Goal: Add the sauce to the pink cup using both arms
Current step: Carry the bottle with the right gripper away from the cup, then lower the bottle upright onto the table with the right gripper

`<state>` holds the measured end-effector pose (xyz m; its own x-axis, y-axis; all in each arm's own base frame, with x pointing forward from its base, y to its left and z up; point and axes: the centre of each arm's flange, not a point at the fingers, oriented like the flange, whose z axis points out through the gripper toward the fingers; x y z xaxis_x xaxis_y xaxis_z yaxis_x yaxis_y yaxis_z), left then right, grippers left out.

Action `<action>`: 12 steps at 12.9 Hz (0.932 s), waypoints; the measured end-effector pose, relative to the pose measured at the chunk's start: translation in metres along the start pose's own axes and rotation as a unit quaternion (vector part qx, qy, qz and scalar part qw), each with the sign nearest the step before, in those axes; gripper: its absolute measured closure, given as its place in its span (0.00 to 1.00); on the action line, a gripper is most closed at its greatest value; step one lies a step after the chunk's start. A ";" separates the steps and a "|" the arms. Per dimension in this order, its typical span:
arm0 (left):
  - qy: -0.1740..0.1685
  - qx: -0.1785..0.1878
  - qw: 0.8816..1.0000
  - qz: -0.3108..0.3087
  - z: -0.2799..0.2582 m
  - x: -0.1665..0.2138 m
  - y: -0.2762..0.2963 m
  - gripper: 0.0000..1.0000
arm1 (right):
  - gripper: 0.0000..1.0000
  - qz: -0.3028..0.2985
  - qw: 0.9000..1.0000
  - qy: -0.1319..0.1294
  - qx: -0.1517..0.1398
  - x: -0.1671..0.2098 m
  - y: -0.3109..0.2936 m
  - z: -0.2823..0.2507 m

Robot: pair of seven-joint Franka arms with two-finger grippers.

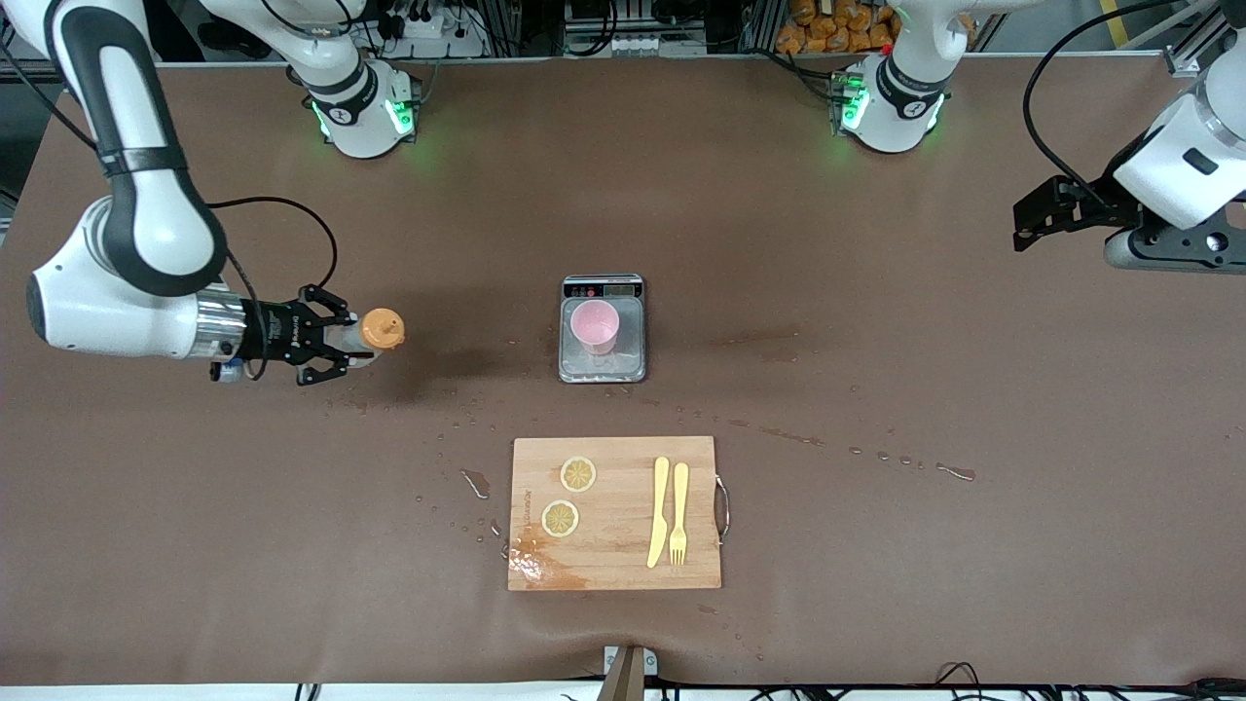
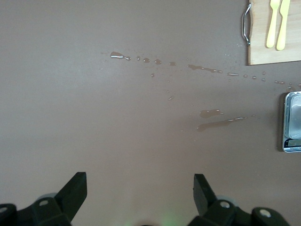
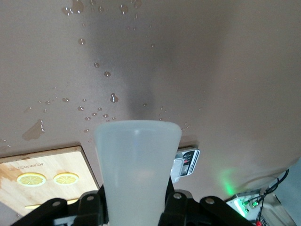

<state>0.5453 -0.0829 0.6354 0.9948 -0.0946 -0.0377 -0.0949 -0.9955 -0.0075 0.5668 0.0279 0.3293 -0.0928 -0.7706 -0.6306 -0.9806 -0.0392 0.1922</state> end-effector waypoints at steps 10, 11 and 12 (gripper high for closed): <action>0.000 0.000 1.000 0.000 0.000 0.000 0.000 0.00 | 0.58 -0.074 0.984 -0.162 0.017 0.182 0.032 -0.010; 0.000 0.000 1.000 0.000 0.000 0.000 0.000 0.00 | 0.58 -0.076 0.983 -0.168 0.020 0.192 0.033 -0.007; 0.000 0.000 1.000 0.000 0.000 0.000 0.000 0.00 | 0.58 -0.079 0.982 -0.172 0.026 0.204 0.035 -0.006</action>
<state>0.5453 -0.0828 0.6354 0.9948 -0.0945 -0.0376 -0.0949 -0.9955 -0.0075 0.5144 -0.1344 0.2121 0.0160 -0.4963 -0.8680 -0.9941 -0.1014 0.0397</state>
